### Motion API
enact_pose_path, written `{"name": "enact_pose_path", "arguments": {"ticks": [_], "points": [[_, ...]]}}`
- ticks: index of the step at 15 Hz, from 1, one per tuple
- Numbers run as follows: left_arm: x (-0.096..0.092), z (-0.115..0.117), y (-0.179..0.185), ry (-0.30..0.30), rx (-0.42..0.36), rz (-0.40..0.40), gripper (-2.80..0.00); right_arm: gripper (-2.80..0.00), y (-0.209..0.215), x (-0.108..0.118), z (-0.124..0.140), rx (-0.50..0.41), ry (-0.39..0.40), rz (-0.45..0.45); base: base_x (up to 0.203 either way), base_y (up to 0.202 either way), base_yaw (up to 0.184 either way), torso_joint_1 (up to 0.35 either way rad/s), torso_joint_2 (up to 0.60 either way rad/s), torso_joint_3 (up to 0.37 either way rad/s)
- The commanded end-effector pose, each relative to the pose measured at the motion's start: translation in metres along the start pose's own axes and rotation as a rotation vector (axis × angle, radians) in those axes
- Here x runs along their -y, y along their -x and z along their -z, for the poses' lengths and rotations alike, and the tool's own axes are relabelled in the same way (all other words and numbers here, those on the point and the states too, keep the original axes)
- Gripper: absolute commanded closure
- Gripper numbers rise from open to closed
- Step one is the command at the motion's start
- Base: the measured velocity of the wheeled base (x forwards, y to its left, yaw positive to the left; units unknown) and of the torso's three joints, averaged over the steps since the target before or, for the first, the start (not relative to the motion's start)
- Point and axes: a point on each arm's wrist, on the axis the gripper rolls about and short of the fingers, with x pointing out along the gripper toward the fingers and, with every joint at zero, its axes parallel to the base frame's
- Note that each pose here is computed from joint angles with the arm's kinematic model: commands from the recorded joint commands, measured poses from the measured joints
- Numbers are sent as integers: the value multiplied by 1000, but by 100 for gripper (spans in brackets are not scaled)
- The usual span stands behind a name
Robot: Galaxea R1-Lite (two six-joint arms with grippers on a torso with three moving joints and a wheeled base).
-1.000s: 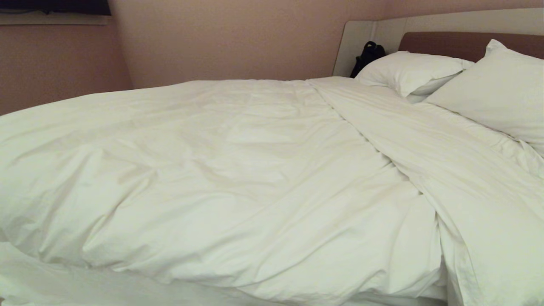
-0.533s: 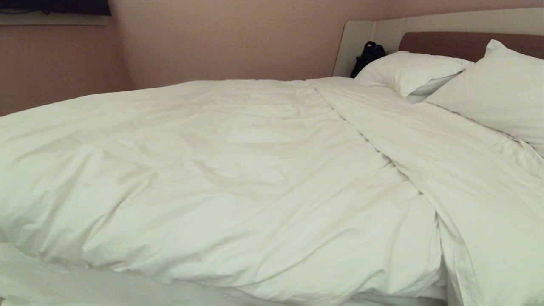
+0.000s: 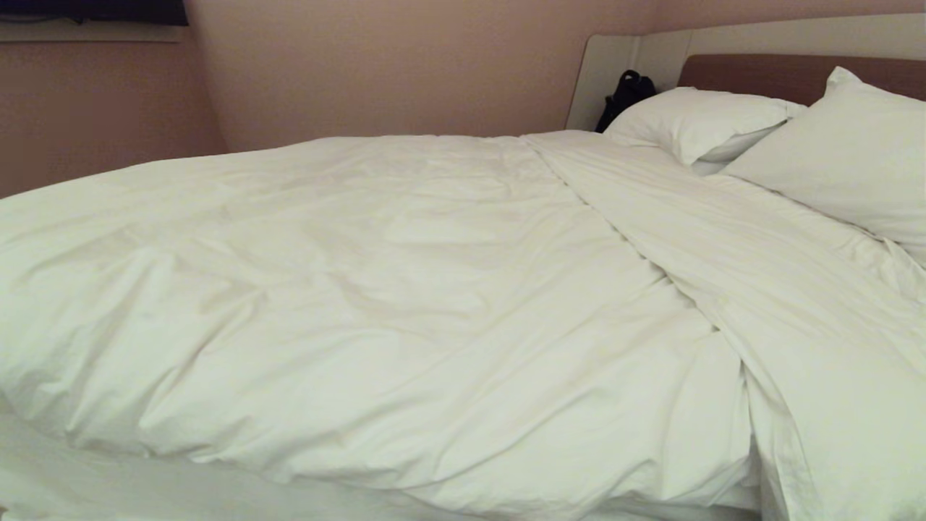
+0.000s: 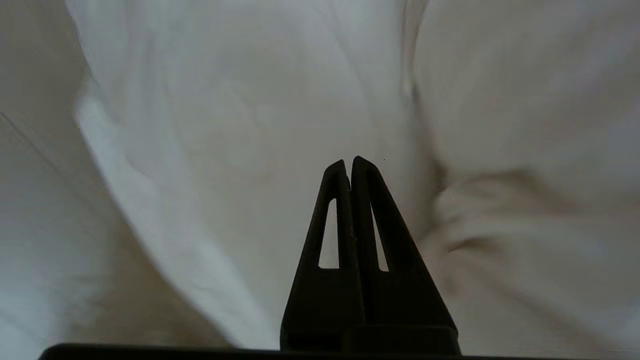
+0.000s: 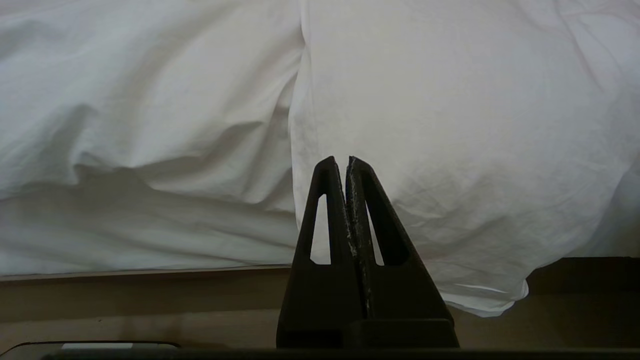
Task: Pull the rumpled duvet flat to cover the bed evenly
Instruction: Flatten the corners of the folded blanket
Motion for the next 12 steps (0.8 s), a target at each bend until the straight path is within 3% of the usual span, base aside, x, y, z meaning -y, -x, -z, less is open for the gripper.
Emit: {"name": "enact_pose_path", "arguments": {"ticks": [1,2,5,6,8,12], "points": [[-5,6,-8,-283,-32,98,0,0,0,0,0,1,0,-1,0,0,0,0,0,0],[-3,6,-8,-387,-26,189,0,0,0,0,0,1,0,0,0,0,0,0,0,0],[-3,17,-12,-740,-6,262,0,0,0,0,0,1,0,0,0,0,0,0,0,0],[0,25,-19,-815,-18,288,0,0,0,0,0,1,0,0,0,0,0,0,0,0],[15,31,-28,-877,-8,385,0,0,0,0,0,1,0,0,0,0,0,0,0,0],[21,40,-56,-904,-43,411,0,0,0,0,0,1,0,0,0,0,0,0,0,0]]}}
